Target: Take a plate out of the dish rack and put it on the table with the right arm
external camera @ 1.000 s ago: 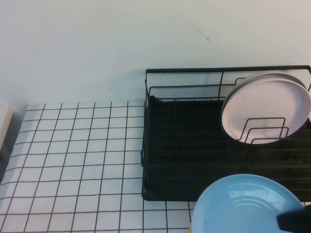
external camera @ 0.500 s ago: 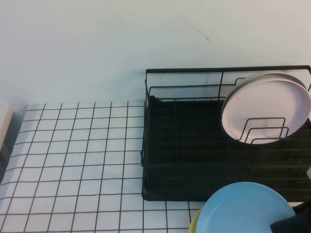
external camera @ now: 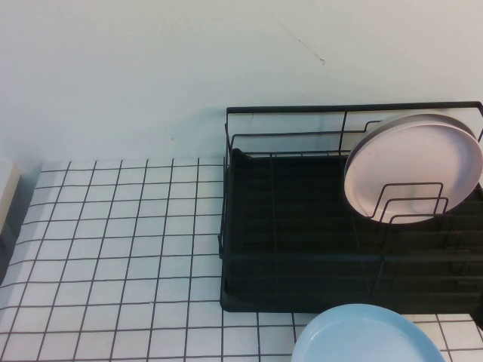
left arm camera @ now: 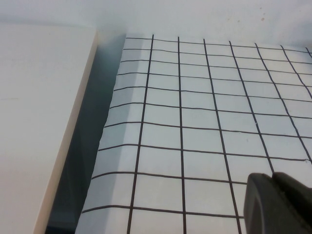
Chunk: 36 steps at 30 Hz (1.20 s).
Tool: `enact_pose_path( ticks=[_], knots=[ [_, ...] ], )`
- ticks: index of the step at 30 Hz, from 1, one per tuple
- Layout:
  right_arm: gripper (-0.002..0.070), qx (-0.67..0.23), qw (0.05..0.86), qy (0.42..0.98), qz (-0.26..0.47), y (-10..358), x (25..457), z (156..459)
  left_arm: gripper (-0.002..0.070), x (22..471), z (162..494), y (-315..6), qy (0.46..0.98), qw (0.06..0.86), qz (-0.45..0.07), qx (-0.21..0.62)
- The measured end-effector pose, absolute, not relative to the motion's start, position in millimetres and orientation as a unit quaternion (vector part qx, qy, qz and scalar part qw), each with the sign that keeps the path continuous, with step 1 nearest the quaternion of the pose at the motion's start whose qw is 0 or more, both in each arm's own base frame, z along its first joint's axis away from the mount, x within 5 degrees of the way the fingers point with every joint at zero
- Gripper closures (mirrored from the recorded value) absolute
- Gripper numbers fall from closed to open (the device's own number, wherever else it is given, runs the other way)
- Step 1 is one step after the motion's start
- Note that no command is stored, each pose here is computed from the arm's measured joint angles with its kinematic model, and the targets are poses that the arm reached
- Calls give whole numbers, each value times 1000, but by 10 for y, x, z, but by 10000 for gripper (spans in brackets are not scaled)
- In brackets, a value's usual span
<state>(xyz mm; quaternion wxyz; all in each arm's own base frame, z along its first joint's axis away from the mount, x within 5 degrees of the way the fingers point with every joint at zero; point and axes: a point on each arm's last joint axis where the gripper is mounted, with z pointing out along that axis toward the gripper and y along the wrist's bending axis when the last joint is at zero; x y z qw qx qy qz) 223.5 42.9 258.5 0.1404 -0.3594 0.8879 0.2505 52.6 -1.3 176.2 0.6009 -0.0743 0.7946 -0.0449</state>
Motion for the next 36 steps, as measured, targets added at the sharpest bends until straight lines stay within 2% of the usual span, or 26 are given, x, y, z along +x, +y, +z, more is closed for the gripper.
enact_pose_path(
  ticks=[6,9,18,23,30,36],
  knots=[
    [598,-352,179,875,281,495,2239,2849,678,526,1762,-13,795,601,-45,-74],
    [654,-364,230,854,291,545,2089,3054,678,526,1762,-13,795,601,-45,-74],
    [677,-409,408,783,230,607,1179,3742,678,526,1762,-13,795,601,-45,-74],
    [678,-400,505,742,186,617,645,3964,678,526,1762,-13,795,601,-45,-74],
    [678,-397,568,703,162,633,100,4030,678,526,1762,-13,795,601,-45,-74],
    [678,-419,551,702,165,654,-138,3958,678,526,1762,-13,795,601,-45,-74]
  ],
)
